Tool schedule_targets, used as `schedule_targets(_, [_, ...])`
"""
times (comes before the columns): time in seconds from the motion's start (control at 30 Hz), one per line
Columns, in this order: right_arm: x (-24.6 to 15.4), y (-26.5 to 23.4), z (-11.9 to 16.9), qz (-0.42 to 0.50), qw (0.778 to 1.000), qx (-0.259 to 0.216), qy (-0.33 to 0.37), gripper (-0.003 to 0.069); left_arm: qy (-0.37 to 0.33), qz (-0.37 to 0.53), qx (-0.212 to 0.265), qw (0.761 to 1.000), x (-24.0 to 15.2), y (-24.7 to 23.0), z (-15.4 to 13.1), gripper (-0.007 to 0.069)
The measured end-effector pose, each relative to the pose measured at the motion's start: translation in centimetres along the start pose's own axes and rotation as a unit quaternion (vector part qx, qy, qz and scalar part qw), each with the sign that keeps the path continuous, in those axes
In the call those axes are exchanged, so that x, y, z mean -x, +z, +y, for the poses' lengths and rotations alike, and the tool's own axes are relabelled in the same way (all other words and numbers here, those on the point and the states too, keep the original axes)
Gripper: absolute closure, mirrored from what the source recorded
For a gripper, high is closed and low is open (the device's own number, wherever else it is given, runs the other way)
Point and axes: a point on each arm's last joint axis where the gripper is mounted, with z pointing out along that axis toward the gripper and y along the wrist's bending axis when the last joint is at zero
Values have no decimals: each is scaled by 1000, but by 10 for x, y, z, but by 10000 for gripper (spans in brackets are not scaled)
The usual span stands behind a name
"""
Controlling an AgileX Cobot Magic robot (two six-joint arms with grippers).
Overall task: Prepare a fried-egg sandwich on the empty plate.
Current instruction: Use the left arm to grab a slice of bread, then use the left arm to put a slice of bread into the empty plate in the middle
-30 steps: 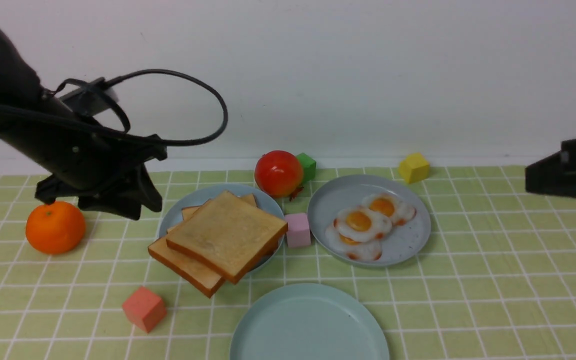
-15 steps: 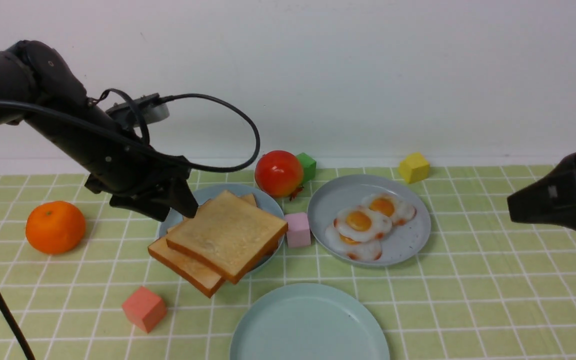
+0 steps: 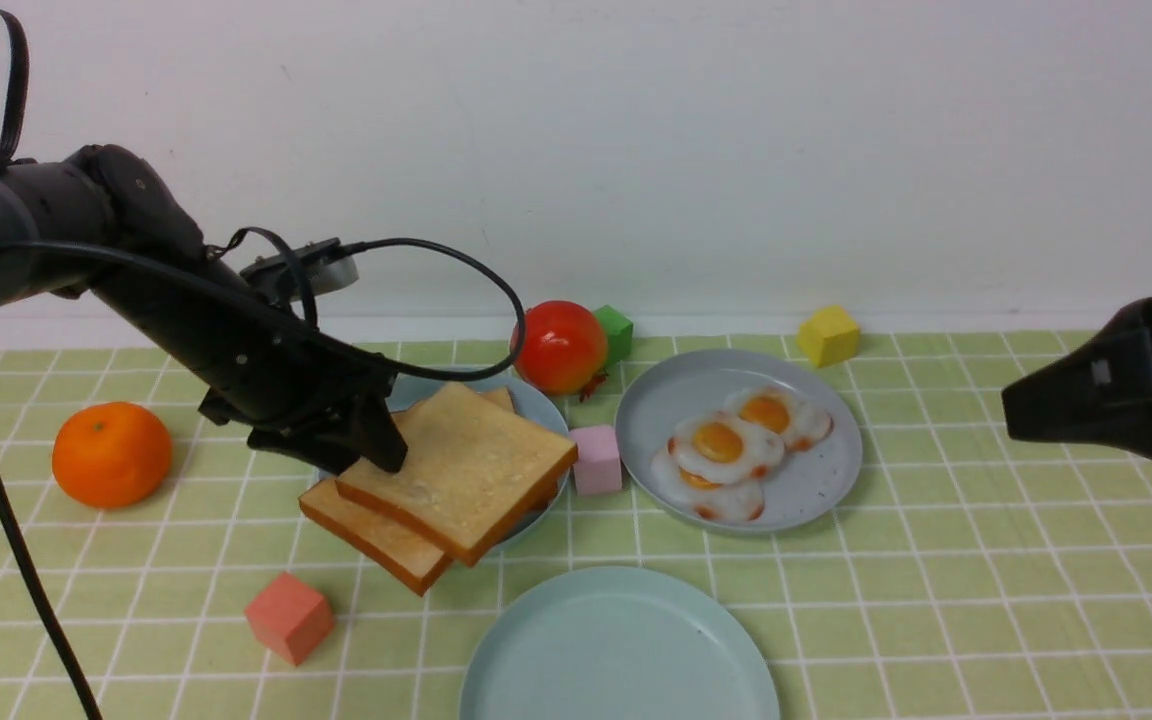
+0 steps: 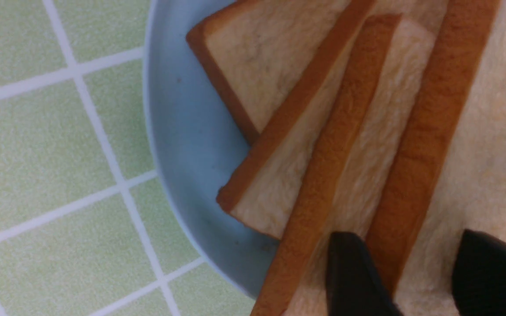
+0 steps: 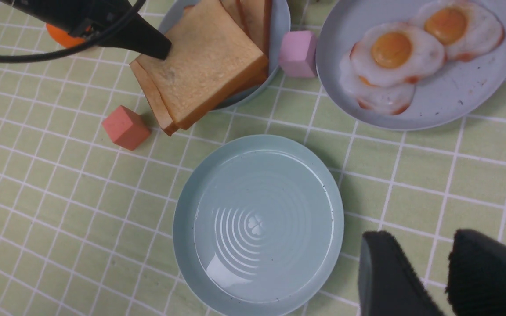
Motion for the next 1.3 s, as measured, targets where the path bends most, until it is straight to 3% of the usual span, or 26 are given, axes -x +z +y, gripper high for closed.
schedule_targets(0.07, [0, 0, 0, 0, 1000, 0, 0, 418, 5, 2, -3, 1000, 0, 0, -1, 415])
schedule_targets(0.13, [0, 0, 0, 0, 1000, 0, 0, 418, 5, 3, -4, 1000, 0, 0, -1, 454])
schedule_targets(0.17, [0, 0, 0, 0, 1000, 0, 0, 418, 7, 5, -6, 1000, 0, -1, -1, 545])
schedule_targets(0.23, [0, 0, 0, 0, 1000, 0, 0, 418, 10, 10, -11, 1000, 1, -3, -3, 601])
schedule_targets(0.37, [0, 0, 0, 0, 1000, 0, 0, 418, 10, 14, -27, 999, 0, -13, -11, 600])
schedule_targets(0.5, [-1, 0, 0, 4, 1000, 1, 0, 418, 9, 6, -75, 997, -7, -38, -36, 600])
schedule_targets(0.63, [-2, 0, 0, 13, 1000, -2, -3, 418, 11, 11, -153, 988, -38, -45, -87, 600])
schedule_targets(0.73, [-3, 0, 0, 16, 1000, -2, -4, 418, -3, 32, -165, 986, -69, -29, -106, 600])
schedule_targets(1.0, [-3, 0, -1, 17, 1000, -5, -6, 418, -102, -26, -110, 988, -133, 17, -125, 600])
schedule_targets(1.3, [-3, 0, -1, 17, 1000, -5, -6, 418, -143, -70, -41, 986, -157, 40, -121, 585])
